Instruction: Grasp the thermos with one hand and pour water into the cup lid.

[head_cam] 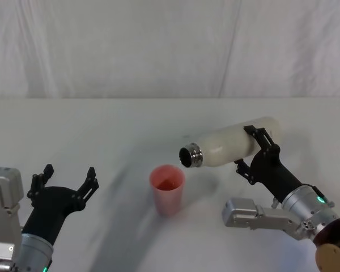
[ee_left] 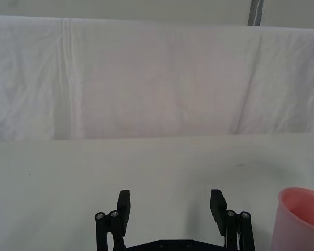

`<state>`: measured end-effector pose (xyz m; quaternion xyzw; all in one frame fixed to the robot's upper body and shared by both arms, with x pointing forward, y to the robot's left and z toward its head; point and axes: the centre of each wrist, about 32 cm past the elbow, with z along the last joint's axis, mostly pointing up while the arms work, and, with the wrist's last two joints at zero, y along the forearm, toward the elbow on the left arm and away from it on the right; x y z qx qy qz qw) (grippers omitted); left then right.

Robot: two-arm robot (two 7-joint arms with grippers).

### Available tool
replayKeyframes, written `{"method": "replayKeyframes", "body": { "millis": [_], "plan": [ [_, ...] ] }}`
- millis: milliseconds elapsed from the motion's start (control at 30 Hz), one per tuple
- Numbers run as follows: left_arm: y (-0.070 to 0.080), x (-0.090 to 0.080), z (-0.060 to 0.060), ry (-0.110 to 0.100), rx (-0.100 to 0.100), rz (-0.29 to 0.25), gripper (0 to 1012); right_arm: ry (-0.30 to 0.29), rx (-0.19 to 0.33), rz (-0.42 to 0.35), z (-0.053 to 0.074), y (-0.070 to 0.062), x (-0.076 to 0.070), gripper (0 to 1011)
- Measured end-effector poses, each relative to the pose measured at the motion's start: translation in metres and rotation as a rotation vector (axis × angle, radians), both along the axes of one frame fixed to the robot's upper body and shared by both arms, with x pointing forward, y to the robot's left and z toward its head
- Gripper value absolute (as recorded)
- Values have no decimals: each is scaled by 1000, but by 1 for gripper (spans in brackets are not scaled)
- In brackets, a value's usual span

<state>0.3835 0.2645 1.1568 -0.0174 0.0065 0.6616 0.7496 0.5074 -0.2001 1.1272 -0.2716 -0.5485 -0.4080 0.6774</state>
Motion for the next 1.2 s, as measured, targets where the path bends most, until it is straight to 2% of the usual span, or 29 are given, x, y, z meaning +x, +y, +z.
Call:
{"method": "replayKeyframes", "body": {
  "millis": [467,1200],
  "plan": [
    [0,0,0,0,0,0,1001,-11,-22,13,1,6,9,944],
    [0,0,0,0,0,0,1001,-61,-85,38,2,10,19,944]
  ]
}}
